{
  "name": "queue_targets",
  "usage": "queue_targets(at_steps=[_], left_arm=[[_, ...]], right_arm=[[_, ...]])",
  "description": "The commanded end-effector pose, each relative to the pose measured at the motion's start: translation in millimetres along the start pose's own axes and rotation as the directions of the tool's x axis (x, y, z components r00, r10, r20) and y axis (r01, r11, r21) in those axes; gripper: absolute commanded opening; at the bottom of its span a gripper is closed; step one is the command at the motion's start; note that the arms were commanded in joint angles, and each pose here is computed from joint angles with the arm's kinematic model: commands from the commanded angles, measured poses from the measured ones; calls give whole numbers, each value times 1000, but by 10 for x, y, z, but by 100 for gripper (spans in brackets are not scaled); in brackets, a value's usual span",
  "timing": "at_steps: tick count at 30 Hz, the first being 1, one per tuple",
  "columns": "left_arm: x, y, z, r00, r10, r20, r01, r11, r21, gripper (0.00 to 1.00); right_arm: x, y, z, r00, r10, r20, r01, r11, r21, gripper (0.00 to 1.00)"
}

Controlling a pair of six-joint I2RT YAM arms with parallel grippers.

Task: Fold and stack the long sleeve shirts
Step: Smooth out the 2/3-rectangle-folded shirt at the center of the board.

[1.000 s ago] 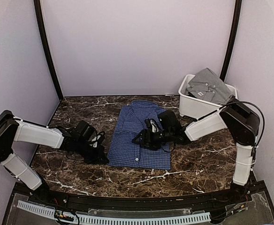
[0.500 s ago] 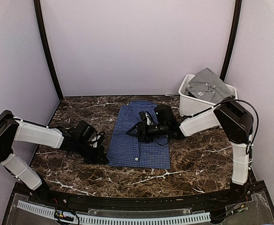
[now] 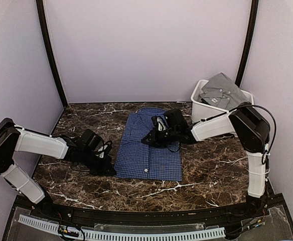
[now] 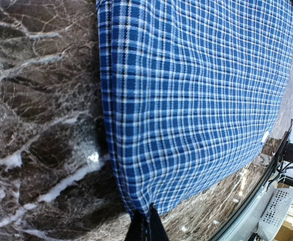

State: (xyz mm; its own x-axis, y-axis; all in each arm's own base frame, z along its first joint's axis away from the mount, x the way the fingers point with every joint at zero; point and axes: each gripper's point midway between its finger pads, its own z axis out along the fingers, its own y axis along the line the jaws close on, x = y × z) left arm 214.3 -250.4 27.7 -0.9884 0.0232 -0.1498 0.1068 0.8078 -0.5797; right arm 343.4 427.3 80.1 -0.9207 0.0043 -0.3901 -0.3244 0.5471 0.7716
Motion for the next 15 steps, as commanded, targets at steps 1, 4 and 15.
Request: queue_targets(at_steps=[1, 4, 15], left_arm=[[89, 15, -2, 1000, 1, -24, 0, 1000, 4, 0], [94, 16, 6, 1000, -1, -28, 1, 1000, 4, 0], [97, 22, 17, 999, -4, -33, 4, 1000, 1, 0]], right_arm=[[-108, -254, -21, 997, -76, 32, 70, 986, 153, 15], [-198, -306, -87, 991, -128, 41, 115, 966, 232, 22], [-467, -116, -585, 959, -267, 92, 204, 880, 430, 49]])
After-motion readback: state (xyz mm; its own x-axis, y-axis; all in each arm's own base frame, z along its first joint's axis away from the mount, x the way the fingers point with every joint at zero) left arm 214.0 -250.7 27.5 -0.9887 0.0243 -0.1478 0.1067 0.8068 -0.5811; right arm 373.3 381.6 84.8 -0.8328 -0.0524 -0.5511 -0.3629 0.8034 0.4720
